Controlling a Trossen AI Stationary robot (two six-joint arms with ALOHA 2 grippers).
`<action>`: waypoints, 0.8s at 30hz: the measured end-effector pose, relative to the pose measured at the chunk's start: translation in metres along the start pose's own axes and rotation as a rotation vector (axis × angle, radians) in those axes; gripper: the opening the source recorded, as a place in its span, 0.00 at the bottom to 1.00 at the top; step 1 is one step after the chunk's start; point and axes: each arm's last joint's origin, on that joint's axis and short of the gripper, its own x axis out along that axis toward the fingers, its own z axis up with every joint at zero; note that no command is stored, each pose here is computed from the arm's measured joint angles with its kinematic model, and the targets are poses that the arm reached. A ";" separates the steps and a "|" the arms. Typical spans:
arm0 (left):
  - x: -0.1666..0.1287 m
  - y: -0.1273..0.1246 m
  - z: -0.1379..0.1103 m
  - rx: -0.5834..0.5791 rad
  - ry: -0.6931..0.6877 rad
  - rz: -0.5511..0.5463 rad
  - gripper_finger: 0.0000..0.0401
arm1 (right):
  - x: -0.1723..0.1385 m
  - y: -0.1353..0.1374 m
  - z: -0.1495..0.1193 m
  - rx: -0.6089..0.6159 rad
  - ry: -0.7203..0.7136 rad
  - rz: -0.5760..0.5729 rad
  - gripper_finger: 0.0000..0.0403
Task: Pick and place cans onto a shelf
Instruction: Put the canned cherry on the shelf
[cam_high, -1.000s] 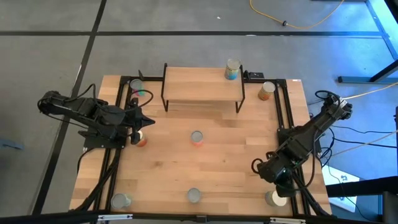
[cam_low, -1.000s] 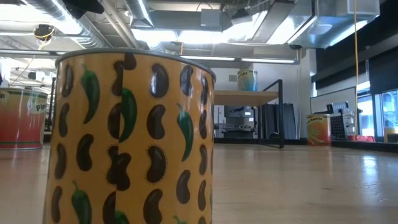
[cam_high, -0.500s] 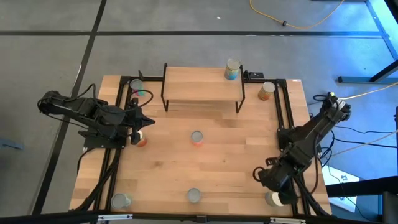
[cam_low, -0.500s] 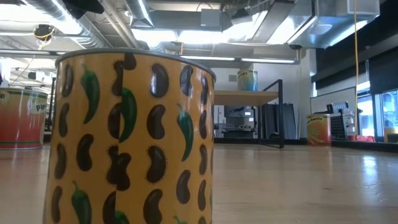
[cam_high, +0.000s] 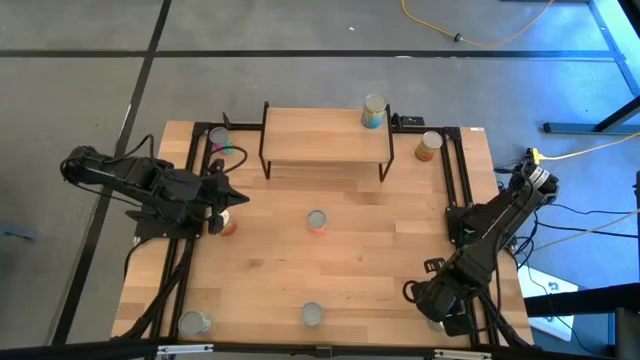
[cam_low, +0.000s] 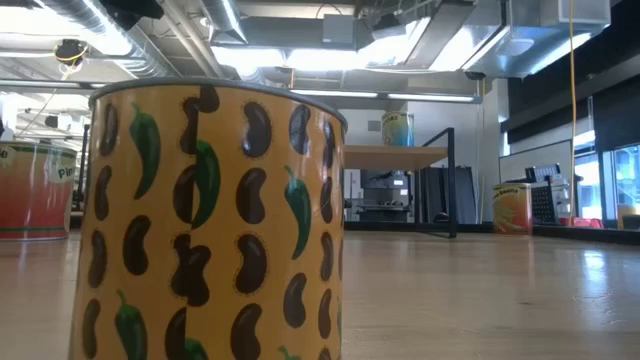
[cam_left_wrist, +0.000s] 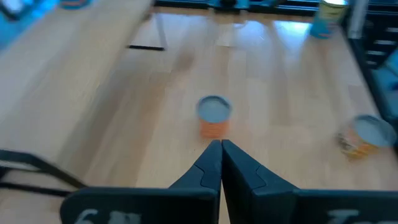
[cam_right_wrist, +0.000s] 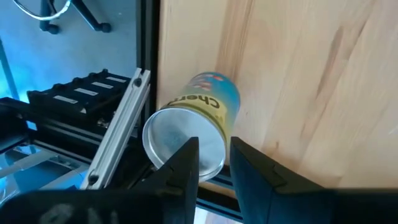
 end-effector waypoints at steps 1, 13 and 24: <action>0.000 -0.001 0.000 0.006 0.002 -0.019 0.00 | 0.001 0.000 0.001 0.003 0.006 -0.002 0.22; 0.000 -0.002 0.001 0.016 -0.003 -0.069 0.00 | 0.016 0.000 0.006 0.022 0.079 -0.035 0.22; 0.000 -0.002 0.001 0.016 -0.003 -0.068 0.00 | 0.017 0.001 0.001 0.022 0.120 -0.029 0.22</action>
